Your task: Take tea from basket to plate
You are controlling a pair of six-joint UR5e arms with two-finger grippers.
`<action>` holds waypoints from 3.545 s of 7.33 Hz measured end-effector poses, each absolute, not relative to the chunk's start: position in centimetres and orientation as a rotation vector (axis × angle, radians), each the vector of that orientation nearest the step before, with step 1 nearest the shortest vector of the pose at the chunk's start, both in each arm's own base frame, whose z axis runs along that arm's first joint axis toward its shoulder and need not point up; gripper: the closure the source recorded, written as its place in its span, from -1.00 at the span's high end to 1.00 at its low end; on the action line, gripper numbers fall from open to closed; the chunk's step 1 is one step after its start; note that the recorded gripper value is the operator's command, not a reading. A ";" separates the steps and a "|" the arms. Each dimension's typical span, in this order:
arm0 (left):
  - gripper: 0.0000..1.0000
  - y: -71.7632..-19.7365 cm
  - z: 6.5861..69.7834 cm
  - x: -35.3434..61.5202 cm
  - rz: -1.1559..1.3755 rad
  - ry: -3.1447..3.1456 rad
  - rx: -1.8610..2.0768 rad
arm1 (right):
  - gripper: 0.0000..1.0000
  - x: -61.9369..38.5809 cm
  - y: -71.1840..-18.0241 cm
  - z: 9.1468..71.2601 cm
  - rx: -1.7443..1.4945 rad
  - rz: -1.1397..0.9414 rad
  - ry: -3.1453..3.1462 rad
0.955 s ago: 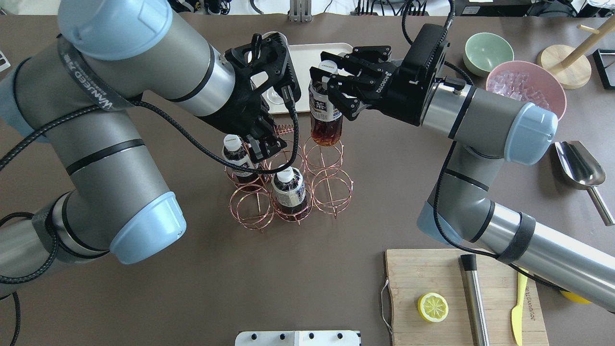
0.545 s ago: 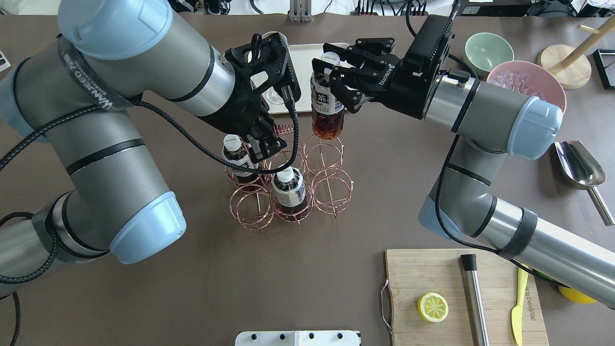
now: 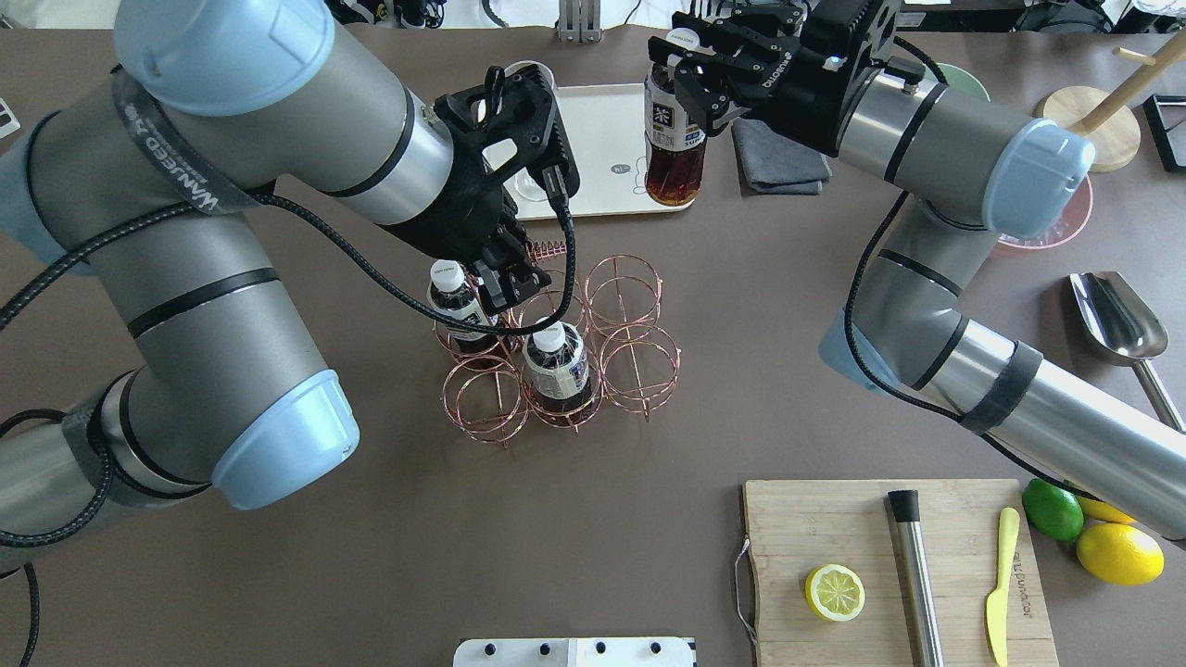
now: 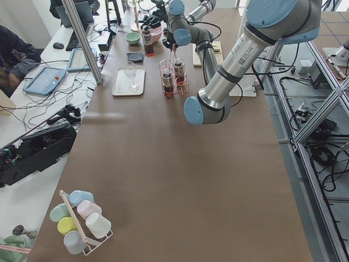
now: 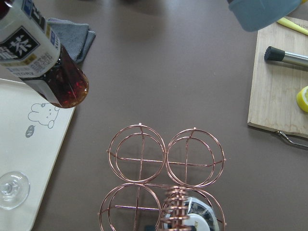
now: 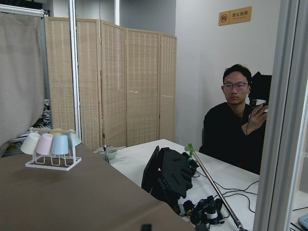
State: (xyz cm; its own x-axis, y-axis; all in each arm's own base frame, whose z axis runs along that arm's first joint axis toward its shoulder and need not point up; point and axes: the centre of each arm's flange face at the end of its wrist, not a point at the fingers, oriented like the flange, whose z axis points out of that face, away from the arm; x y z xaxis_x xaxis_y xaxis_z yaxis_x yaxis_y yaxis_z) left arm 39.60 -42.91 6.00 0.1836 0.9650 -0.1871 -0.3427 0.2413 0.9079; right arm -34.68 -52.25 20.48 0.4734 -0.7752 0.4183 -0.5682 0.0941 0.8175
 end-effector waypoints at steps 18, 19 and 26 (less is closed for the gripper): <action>-1.00 -55.5 30.0 9.9 1.203 0.669 0.806 | -1.00 -45.6 -65.8 25.6 1.415 0.157 -1.033; -1.00 -55.9 32.7 8.4 1.253 0.641 0.800 | -1.00 -46.0 -66.2 25.2 1.414 0.157 -1.026; -1.00 -60.4 45.2 -2.8 1.409 0.550 0.751 | -1.00 -48.1 -65.9 26.1 1.430 0.099 -0.950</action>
State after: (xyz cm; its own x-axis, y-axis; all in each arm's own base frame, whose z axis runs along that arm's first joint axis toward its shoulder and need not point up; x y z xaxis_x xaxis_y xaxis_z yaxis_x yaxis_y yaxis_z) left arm -2.81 -60.35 45.21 0.1032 0.9905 0.0911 -0.6668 0.0009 0.7452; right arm -48.05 -65.85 26.06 0.6460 -0.4704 0.6012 -0.5840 0.2025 0.7861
